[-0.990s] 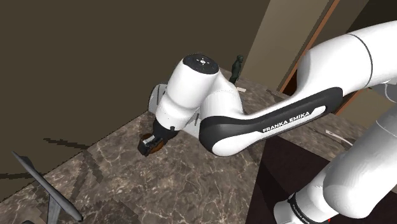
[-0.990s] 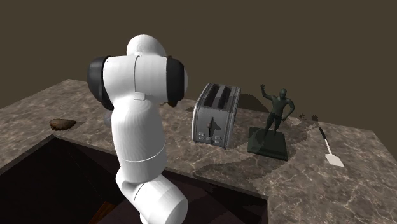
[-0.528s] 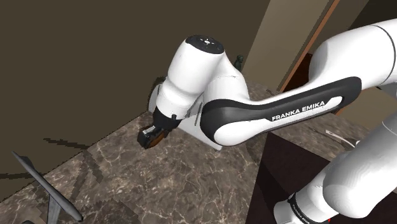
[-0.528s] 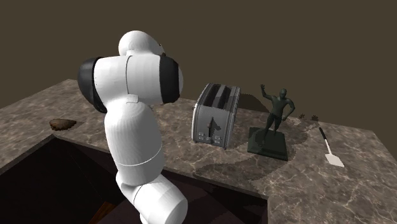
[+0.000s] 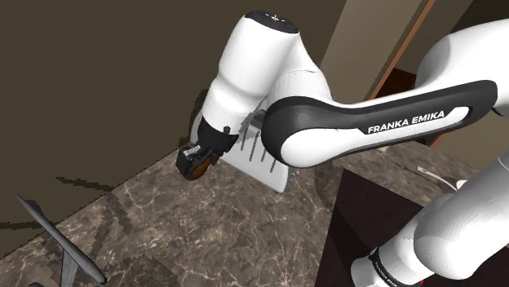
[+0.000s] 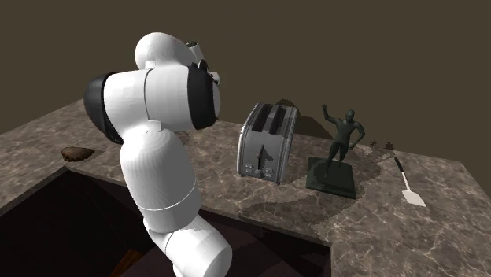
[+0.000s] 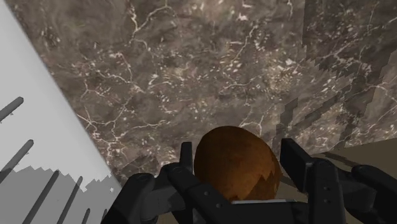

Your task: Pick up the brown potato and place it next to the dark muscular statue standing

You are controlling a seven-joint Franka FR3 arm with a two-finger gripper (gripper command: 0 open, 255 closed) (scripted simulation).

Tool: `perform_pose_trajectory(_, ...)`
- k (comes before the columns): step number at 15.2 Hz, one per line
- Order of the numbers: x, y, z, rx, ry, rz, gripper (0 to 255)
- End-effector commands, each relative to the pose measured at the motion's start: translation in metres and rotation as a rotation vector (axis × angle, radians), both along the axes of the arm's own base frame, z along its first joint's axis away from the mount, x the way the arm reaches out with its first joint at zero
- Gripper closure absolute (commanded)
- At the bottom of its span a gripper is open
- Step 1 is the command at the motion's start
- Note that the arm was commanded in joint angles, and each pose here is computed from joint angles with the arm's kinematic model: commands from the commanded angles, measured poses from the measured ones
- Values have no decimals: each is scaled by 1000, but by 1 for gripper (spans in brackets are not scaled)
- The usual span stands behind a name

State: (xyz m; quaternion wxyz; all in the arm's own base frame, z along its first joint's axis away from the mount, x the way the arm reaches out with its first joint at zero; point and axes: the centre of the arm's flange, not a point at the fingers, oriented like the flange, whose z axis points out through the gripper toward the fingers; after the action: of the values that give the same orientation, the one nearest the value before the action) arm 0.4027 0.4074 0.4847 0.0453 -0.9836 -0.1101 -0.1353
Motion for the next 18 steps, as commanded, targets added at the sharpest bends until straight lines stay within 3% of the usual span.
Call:
perform_pose_trajectory(1,0,0,10,0,0,0,255)
perform_pose_trajectory(18,0,0,100,0,0,0,255)
